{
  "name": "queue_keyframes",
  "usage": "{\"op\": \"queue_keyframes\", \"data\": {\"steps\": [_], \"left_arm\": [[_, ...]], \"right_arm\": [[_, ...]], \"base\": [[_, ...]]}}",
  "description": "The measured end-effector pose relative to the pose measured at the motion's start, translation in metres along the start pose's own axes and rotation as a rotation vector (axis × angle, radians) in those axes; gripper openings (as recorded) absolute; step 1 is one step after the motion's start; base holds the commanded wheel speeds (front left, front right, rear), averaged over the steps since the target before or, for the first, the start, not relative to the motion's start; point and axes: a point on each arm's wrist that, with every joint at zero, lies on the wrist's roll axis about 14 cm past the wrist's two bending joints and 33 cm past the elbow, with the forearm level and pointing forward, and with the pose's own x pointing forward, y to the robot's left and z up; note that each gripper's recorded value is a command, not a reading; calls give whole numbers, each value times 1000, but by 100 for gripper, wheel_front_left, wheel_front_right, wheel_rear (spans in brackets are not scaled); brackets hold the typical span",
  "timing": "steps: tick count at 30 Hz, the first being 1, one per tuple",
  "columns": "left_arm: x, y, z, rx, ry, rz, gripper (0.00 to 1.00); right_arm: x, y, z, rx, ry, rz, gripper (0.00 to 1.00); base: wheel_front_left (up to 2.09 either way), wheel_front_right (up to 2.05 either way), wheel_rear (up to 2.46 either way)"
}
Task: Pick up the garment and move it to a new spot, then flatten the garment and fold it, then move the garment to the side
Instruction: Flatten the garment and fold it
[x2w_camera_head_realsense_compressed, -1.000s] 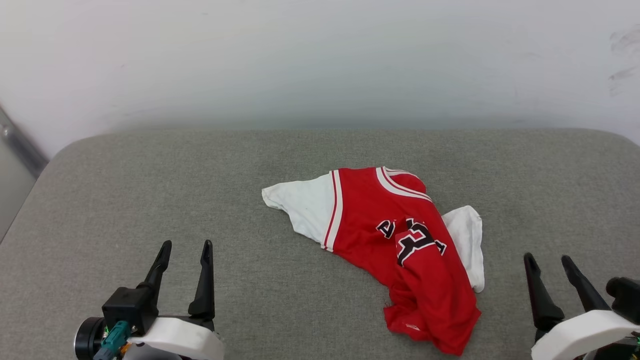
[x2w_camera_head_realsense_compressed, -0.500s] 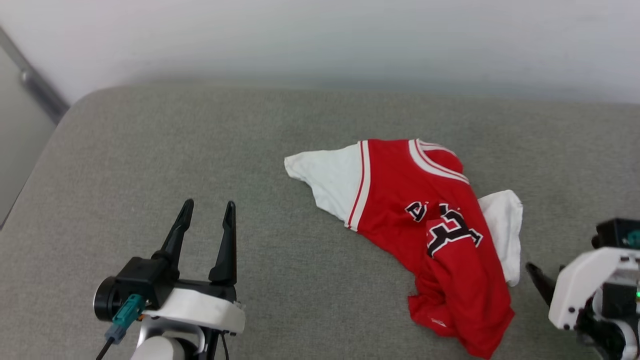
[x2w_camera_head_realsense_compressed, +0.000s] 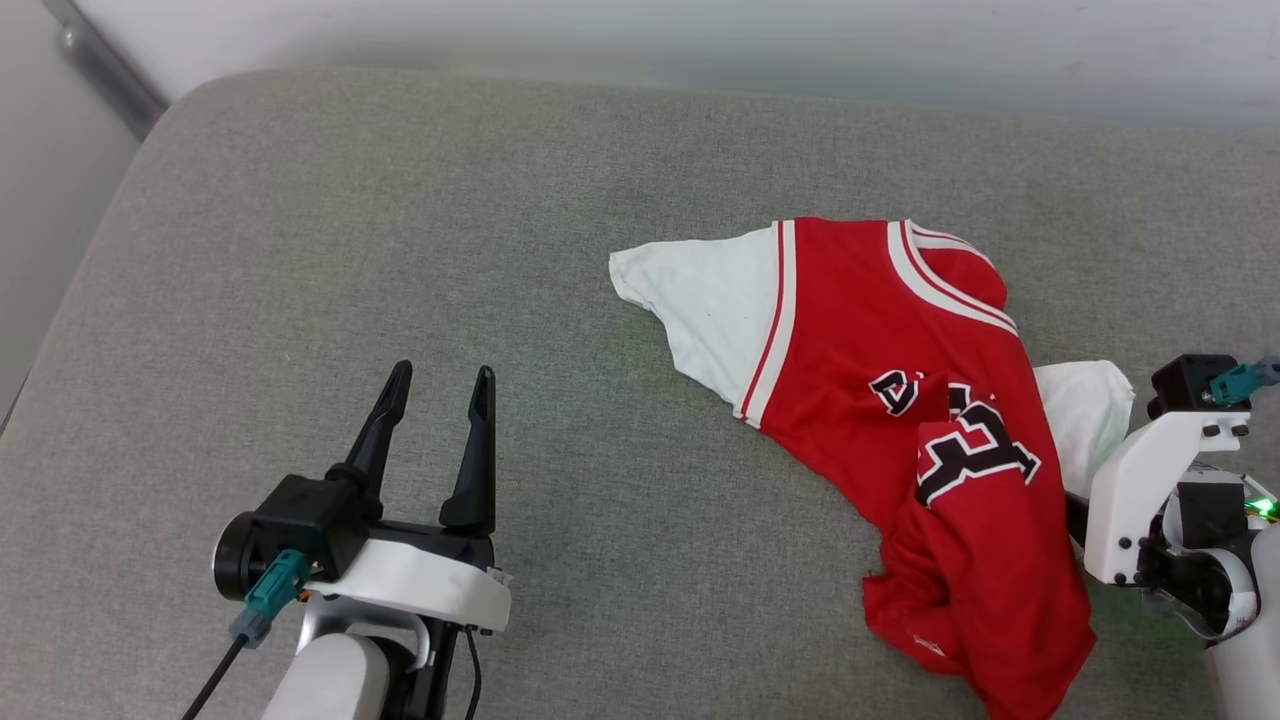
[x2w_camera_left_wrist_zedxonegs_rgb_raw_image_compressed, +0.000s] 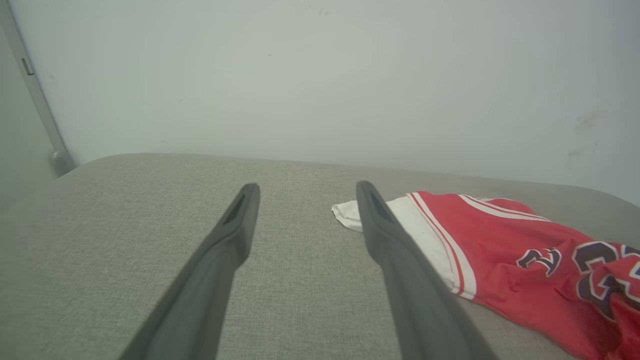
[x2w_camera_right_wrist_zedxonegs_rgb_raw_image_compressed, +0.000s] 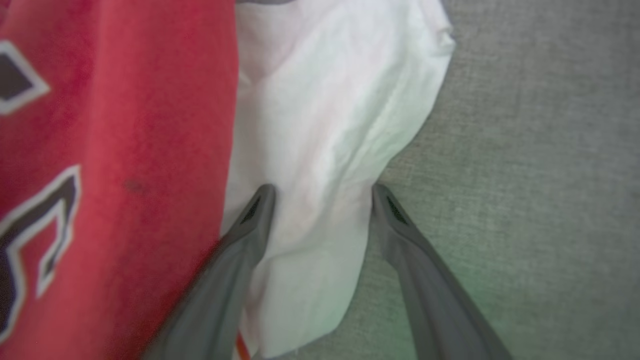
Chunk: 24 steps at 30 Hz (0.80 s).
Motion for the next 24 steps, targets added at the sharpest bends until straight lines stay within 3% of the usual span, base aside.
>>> {"op": "queue_keyframes", "data": {"steps": [3,4,8,11,14,19,24], "left_arm": [[0,1,0,2,-3,3,100],[1,1,2,6,-11,1,100],[0,-2,4,10,-18,-9,100],[0,-5,6,11,-23,-21,100],[-1,-9,8,13,-29,-34,100],[1,-17,9,6,-34,-58,100],[2,-19,6,5,-28,-67,100]], "right_arm": [[1,1,-1,3,12,10,5],[-2,-1,2,0,-7,9,0],[-15,-10,22,-15,-112,-19,0],[-36,-29,48,-7,-234,-70,0],[-57,-54,52,16,-289,-137,0],[-76,-101,7,129,-252,-254,0],[-77,-123,-45,248,-194,-320,0]], "base": [[0,0,0],[0,0,0],[0,0,0],[0,0,0],[0,0,0],[0,0,0],[0,0,0]]}}
